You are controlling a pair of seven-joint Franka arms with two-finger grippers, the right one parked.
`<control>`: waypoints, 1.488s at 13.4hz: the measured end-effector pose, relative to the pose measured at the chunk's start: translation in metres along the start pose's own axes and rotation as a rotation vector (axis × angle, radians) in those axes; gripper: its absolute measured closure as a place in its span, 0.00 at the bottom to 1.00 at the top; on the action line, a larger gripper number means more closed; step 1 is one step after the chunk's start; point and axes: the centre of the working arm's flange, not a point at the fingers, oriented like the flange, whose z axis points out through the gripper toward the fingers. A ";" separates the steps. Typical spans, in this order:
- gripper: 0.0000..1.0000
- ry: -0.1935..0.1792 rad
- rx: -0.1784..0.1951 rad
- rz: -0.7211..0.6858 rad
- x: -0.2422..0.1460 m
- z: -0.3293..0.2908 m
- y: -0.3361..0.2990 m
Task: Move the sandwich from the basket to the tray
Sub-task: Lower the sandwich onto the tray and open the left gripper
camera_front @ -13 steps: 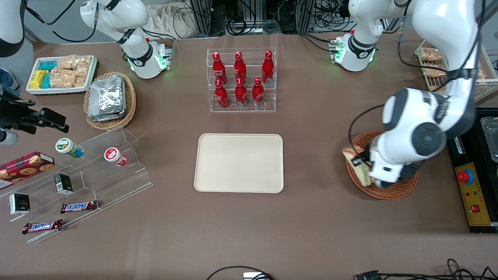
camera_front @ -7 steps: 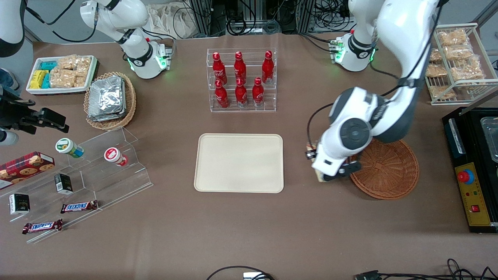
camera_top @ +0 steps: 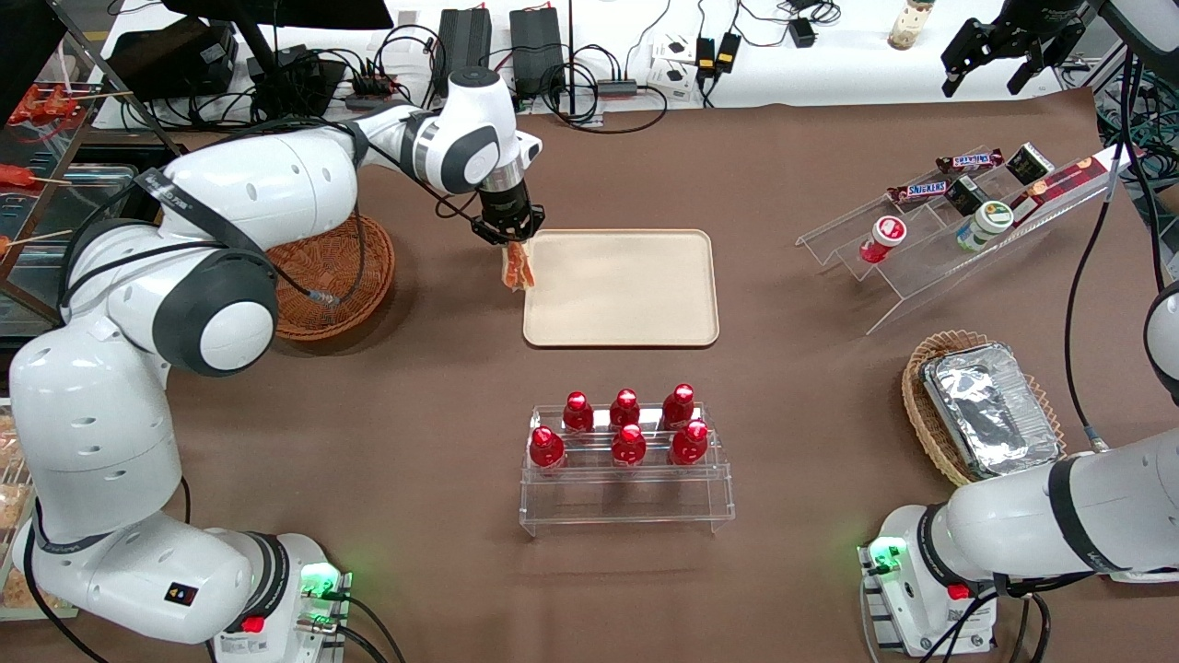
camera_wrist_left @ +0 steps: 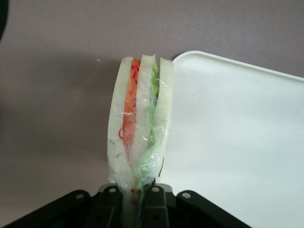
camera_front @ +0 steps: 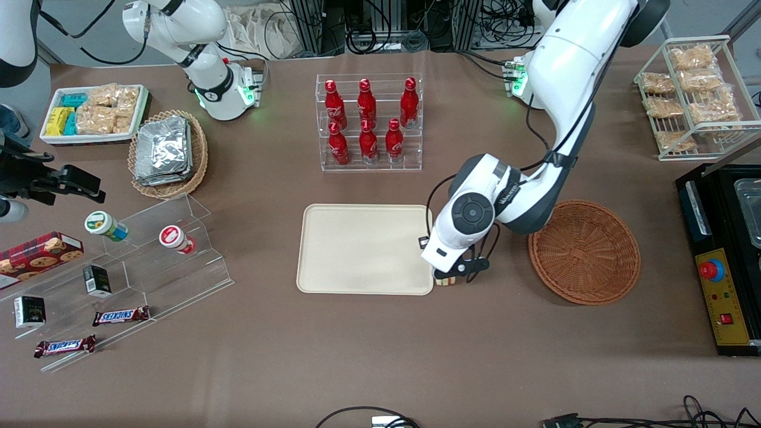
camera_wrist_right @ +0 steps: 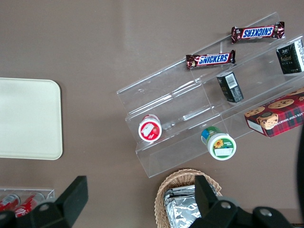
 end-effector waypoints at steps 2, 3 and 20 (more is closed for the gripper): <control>0.85 -0.006 0.001 -0.001 0.002 0.008 0.000; 0.85 -0.008 0.001 0.004 0.000 0.010 0.002; 0.59 0.010 -0.032 0.185 -0.026 0.046 0.045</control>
